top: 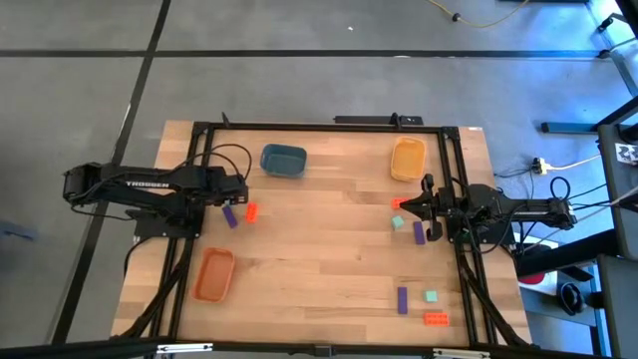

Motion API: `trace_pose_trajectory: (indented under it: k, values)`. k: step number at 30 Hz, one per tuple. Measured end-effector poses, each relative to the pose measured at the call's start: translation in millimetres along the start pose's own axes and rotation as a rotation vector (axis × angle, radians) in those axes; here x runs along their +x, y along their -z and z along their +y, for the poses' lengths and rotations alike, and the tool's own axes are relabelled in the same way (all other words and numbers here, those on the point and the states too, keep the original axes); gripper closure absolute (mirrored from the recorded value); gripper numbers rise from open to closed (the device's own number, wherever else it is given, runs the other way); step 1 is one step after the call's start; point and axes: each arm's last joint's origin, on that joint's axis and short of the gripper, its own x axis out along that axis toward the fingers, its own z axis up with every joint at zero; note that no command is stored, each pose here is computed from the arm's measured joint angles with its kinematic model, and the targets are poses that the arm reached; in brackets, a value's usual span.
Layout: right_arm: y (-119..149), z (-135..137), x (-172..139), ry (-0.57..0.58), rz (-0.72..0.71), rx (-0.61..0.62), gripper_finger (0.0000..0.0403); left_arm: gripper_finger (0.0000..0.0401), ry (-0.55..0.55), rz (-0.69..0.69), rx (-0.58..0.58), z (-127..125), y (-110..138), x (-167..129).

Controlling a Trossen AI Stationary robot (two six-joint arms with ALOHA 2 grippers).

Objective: Sort & place blocks by color
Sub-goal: Put the left sky blue block into the blue bin

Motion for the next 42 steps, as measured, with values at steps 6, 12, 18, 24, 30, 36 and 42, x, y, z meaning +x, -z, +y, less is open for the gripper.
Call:
trace_pose_trajectory:
  k: [6, 12, 18, 24, 30, 36, 42]
  values:
    - [0, 0, 0, 0.000, 0.000, 0.000, 0.0378, 0.0192, -0.001, -0.013, 0.003, 0, 0, 0]
    - [0, 0, 0, 0.000, 0.000, 0.000, 0.0378, 0.0214, -0.002, -0.022, 0.009, 0, -1, 0]
    - [0, 0, 0, 0.000, 0.000, 0.000, 0.0378, 0.0266, -0.003, -0.034, 0.014, 0, -1, 0]
    - [0, 0, 0, 0.000, 0.000, 0.000, 0.0378, 0.0276, 0.041, 0.005, 0.095, 0, -1, -4]
    - [0, 0, 0, 0.000, 0.000, 0.000, 0.0378, 0.0276, 0.199, -0.092, 0.181, -5, -12, -37]
    - [0, 0, 0, 0.000, 0.000, 0.000, 0.0378, 0.0276, 0.491, -0.357, 0.300, -12, -37, -107]
    - [0, 0, 0, 0.000, 0.000, 0.000, 0.0378, 0.0276, 0.774, -0.604, 0.337, -18, -50, -158]
